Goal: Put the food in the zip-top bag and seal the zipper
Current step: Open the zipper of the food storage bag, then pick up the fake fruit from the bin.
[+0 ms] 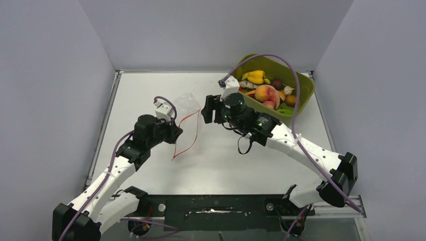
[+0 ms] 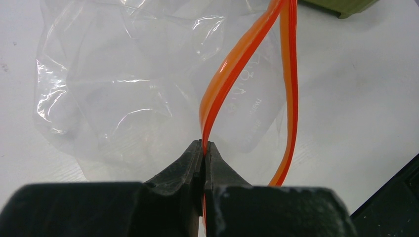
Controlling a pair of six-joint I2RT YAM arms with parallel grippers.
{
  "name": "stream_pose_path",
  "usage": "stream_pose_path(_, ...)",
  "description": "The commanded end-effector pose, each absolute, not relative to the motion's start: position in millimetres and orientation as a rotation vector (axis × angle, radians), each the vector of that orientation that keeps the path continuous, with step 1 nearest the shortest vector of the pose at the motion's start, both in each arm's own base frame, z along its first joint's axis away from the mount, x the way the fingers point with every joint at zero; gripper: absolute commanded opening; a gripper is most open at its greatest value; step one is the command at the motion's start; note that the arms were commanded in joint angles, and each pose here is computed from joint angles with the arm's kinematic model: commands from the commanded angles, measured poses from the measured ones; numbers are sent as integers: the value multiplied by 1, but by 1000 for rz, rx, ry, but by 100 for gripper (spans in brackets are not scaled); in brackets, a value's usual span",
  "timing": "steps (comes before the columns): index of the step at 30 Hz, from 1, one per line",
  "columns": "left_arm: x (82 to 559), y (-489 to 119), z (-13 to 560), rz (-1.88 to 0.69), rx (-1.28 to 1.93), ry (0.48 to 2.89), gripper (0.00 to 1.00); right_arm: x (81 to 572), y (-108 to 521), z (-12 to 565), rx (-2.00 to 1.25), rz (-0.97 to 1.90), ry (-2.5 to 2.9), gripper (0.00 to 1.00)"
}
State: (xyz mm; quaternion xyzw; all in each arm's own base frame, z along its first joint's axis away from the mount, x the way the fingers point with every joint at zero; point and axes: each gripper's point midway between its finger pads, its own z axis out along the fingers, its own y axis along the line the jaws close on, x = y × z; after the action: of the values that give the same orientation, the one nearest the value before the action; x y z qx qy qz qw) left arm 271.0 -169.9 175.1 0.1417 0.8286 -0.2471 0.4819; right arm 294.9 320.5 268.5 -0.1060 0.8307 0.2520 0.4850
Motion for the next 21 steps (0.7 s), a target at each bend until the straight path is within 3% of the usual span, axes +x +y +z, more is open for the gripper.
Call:
stream_pose_path(1,274,-174,202,-625,357,1954,0,318,277,308,-252,448,1935,67)
stream_pose_path(10,269,-170,186,-606,376,1970,0,377,178,297,-100,157,2003,65)
stream_pose_path(21,267,-176,175,-636,398,2020,0,444,92,255,81,-27,2107,81)
